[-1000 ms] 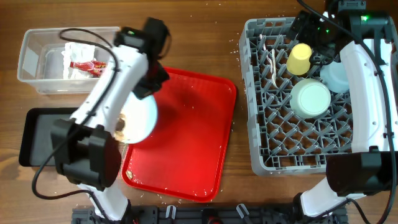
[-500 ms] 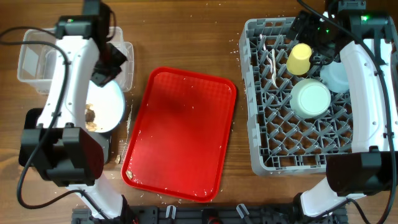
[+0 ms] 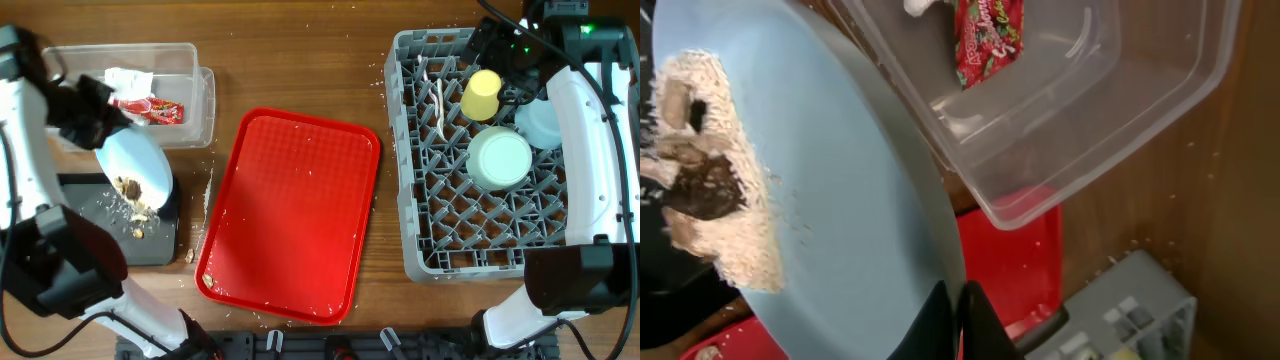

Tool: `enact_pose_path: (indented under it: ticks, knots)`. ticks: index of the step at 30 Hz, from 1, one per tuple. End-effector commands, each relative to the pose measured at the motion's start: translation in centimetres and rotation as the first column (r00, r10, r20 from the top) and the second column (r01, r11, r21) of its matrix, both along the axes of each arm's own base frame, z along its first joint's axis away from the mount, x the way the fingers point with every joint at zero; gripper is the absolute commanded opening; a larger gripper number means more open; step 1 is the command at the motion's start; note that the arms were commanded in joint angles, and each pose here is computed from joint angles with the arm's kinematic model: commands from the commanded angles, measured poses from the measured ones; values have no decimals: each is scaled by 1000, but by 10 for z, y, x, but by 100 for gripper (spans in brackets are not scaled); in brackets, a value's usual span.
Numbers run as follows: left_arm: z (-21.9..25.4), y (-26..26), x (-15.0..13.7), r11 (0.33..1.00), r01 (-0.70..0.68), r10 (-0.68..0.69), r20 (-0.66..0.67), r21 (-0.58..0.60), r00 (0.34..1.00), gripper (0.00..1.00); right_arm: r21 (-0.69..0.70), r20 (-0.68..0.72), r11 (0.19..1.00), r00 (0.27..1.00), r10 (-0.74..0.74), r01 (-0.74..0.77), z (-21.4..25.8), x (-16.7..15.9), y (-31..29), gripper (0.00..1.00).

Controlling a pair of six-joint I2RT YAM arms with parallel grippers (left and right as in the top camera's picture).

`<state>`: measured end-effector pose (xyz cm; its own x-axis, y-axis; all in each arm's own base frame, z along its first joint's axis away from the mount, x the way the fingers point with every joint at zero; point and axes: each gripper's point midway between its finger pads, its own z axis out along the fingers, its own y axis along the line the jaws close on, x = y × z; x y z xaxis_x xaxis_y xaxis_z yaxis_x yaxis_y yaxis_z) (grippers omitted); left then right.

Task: Sort waste into correct bins and load items into the dishwasher rack
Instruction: 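Carry the plate left and tip scraps onto the black tray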

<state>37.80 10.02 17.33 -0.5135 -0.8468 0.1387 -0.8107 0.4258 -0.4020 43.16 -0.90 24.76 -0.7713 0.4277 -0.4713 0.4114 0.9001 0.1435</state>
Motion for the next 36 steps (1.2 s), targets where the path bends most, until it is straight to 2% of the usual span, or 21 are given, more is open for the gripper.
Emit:
enact_pose_path:
  ticks: [1, 3, 6, 9, 11, 13, 19, 25, 26, 36]
  knots:
    - [31, 0, -1, 983, 73, -44, 171, -171, 984, 4, 3, 29, 1000, 999, -13, 13, 10, 1, 0, 100]
    - [38, 4, -7, 972, 68, -24, 196, -226, 980, 4, 3, 29, 1000, 999, -13, 13, 10, 1, 0, 100]
    - [40, 19, -15, 972, 35, 13, 202, -233, 979, 4, 3, 30, 1000, 999, -12, 12, 10, 1, 0, 100]
    - [54, 18, -19, 951, 82, 6, 283, -298, 959, 4, 3, 30, 1000, 999, -12, 12, 10, 1, 0, 100]
    - [73, 9, -23, 910, 147, 9, 375, -387, 927, 4, 3, 29, 1000, 999, -12, 12, 10, 1, 0, 100]
    - [78, 19, -22, 913, 145, 30, 418, -382, 908, 4, 3, 29, 1000, 1000, -12, 12, 10, 1, 0, 100]
    - [86, 30, -44, 889, 125, 86, 429, -440, 899, 4, 3, 30, 1000, 999, -12, 12, 10, 1, 0, 100]
    - [86, 41, -49, 885, 116, 127, 474, -451, 872, 4, 3, 29, 1000, 999, -12, 12, 10, 1, 0, 100]
    - [84, 37, -52, 871, 105, 140, 447, -480, 883, 4, 3, 30, 1000, 999, -12, 12, 10, 1, 0, 100]
    - [90, 27, -61, 888, 124, 108, 462, -443, 880, 4, 3, 30, 1000, 999, -12, 12, 10, 1, 0, 100]
